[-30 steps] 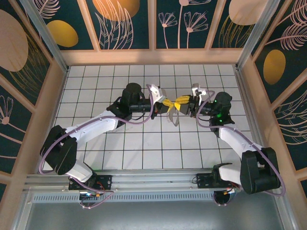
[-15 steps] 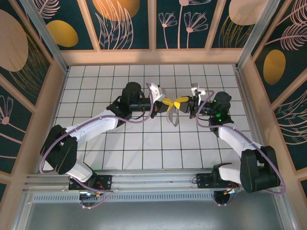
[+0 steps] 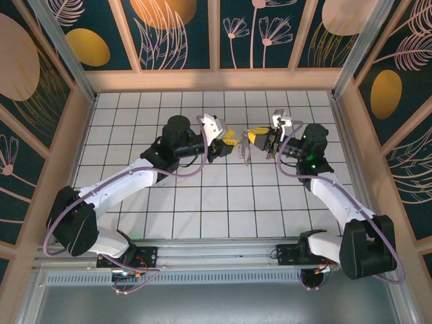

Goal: Put the keys on the keyring

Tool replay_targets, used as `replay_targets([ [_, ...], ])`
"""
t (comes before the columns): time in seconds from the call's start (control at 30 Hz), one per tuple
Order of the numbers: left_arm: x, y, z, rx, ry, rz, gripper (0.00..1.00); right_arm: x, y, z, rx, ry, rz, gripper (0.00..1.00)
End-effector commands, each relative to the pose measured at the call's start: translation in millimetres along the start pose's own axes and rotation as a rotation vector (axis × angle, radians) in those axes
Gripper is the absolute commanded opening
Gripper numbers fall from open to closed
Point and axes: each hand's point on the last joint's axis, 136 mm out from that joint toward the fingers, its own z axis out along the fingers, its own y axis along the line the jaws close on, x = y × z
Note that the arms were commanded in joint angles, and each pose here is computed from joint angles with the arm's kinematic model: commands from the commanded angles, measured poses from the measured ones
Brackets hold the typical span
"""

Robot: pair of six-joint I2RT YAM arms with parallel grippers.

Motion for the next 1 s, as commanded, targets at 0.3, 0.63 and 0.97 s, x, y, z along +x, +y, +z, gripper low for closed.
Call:
replay_targets([
  [0.3, -25.2, 45.6, 20.3, 0.060, 0.060, -0.009, 0.39, -31.6, -3.1, 9.8, 0.068, 0.075, -0.106, 0.00],
  [0.63, -13.2, 48.5, 17.0, 0.118, 0.017, -0.038, 0.38, -23.2, -7.1, 12.9, 0.056, 0.124, -0.074, 0.00],
  [0.97, -5.7, 30.6, 13.0, 0.209, 0.011, -0.069, 0.39, -10.7, -2.1, 15.5, -0.015, 0.184, -0.042, 0.00],
])
